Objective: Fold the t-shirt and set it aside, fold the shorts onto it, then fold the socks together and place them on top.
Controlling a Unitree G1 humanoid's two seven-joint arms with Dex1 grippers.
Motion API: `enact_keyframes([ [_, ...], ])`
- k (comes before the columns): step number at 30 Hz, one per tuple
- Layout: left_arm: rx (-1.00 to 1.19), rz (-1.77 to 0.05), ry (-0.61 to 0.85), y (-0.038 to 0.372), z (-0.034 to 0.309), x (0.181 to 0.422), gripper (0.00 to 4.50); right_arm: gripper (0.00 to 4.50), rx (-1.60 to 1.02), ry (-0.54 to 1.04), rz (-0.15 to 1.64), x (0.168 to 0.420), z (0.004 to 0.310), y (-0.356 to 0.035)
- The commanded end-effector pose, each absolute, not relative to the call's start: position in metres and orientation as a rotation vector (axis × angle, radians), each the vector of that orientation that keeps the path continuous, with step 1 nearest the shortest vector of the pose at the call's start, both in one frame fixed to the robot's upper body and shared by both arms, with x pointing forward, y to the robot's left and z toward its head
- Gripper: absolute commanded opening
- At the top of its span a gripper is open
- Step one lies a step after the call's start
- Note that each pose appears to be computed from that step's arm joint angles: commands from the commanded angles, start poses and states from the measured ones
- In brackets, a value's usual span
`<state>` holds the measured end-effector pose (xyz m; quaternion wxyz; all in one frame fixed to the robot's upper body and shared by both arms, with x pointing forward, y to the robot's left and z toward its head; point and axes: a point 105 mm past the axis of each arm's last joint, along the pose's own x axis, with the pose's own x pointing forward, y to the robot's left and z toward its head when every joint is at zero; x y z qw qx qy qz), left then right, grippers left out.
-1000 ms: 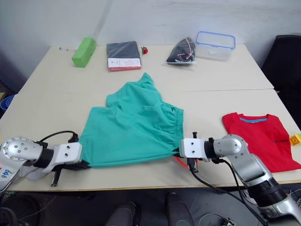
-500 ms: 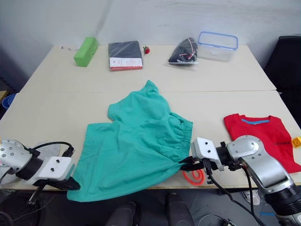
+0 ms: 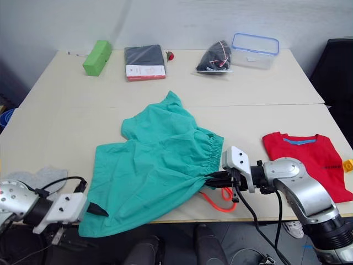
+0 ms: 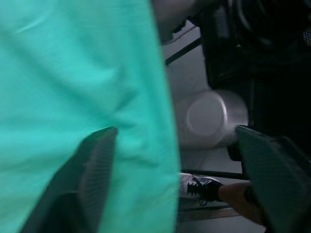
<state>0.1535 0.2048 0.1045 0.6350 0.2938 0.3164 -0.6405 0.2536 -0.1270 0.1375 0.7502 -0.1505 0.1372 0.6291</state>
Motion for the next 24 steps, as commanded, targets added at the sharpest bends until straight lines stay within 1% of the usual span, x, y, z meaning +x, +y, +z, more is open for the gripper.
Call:
enact_keyframes([
  [1,0.852,-1.398,0.678,0.202,0.096,0.152,4.21,0.00,-0.319,0.269,1.376,0.256,0.153,-0.126],
  [4,0.977,-1.257,0.591,0.203,0.082,0.165,4.21,0.00,-0.295,0.271,1.379,0.258,0.157,-0.124],
  [7,1.017,-1.156,0.486,0.200,0.079,0.173,4.21,0.00,-0.296,0.275,1.381,0.258,0.158,-0.124],
  [10,1.016,-1.077,0.413,0.196,0.079,0.179,4.21,0.00,-0.298,0.280,1.383,0.258,0.157,-0.126],
  [13,1.035,-1.037,0.380,0.195,0.074,0.180,4.21,0.00,-0.286,0.277,1.379,0.260,0.159,-0.126],
  [17,0.979,-1.043,0.376,0.190,0.075,0.177,4.21,0.00,-0.283,0.277,1.378,0.260,0.160,-0.126],
  [20,0.919,-1.095,0.402,0.189,0.079,0.170,3.63,0.00,-0.281,0.280,1.375,0.260,0.159,-0.127],
  [21,0.897,-1.106,0.413,0.190,0.079,0.168,3.37,0.00,-0.282,0.282,1.374,0.260,0.159,-0.128],
  [24,0.866,-1.126,0.442,0.195,0.083,0.164,2.40,0.00,-0.286,0.283,1.368,0.261,0.158,-0.129],
])
